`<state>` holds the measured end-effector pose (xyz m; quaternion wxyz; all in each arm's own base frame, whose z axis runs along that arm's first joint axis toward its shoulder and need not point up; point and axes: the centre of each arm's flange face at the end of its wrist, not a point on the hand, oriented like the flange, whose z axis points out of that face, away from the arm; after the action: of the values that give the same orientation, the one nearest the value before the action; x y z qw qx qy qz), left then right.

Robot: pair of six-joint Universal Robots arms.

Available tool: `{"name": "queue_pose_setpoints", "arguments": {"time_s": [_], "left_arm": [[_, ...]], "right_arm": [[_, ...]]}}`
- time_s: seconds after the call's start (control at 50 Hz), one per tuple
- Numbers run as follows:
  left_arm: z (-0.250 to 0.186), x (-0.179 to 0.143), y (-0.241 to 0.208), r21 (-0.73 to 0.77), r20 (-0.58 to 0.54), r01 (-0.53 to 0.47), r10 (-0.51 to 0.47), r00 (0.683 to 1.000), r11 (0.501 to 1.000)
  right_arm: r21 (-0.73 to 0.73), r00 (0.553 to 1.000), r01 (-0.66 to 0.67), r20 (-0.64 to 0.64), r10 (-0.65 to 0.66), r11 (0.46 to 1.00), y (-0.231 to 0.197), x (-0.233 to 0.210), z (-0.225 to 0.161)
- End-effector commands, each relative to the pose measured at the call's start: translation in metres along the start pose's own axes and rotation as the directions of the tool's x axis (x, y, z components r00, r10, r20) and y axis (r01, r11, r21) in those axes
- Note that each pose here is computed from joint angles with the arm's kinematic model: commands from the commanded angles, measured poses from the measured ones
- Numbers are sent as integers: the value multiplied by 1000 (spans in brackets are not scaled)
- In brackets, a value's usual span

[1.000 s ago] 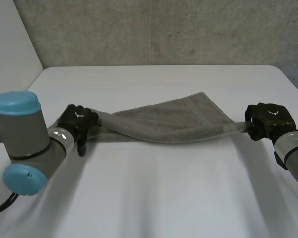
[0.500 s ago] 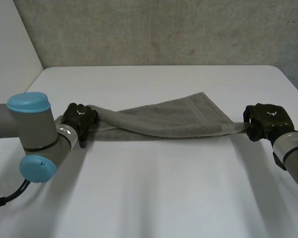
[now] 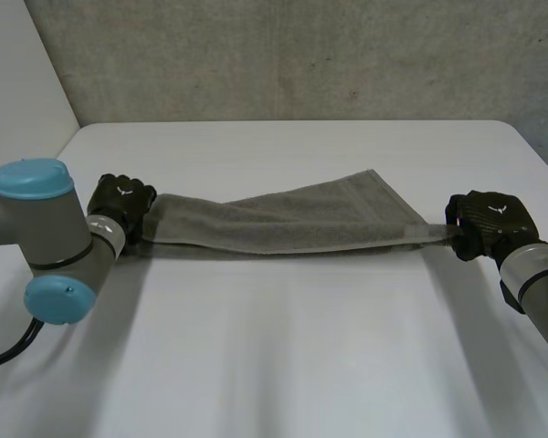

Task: Fold the towel.

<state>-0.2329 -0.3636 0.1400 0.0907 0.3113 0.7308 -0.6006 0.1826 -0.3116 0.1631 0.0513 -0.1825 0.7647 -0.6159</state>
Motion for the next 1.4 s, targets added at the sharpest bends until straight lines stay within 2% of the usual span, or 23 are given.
{"name": "queue_pose_setpoints", "arguments": {"time_s": [0.02, 0.6, 0.76, 0.86, 0.9, 0.92, 0.96, 1.0, 1.4], "left_arm": [[-1, -5, -3, 6, 11, 4, -4, 1000, 1000], [9, -1, 5, -3, 1, -6, 6, 1000, 1000], [16, -12, 8, -3, 28, 7, -7, 1000, 1000], [17, -26, 5, 6, 54, 46, -46, 997, 999], [15, -35, 2, 23, 66, 121, -122, 990, 992], [15, -35, 2, 23, 66, 121, -122, 990, 992], [13, -39, -7, 66, 31, 198, -200, 979, 978], [12, -40, -10, 79, 7, 227, -229, 973, 971], [9, -43, -10, 91, -69, 259, -253, 965, 962]], "right_arm": [[-1, 1000, 11, 1, -11, 1000, 0, 0, 0], [-3, 1000, 14, 2, -14, 1000, 1, 0, 0], [-3, 1000, 16, 2, -16, 1000, 1, 0, 0], [-3, 1000, 16, 2, -16, 1000, 1, 0, 0], [-3, 1000, 16, 2, -16, 1000, 1, 0, 0], [-3, 1000, 16, 2, -16, 1000, 1, 0, 0], [-3, 1000, 16, 2, -16, 1000, 1, 0, 0], [-3, 1000, 16, 1, -16, 1000, 1, 0, 0], [-4, 1000, 16, 4, -16, 1000, 1, -1, 0]]}}
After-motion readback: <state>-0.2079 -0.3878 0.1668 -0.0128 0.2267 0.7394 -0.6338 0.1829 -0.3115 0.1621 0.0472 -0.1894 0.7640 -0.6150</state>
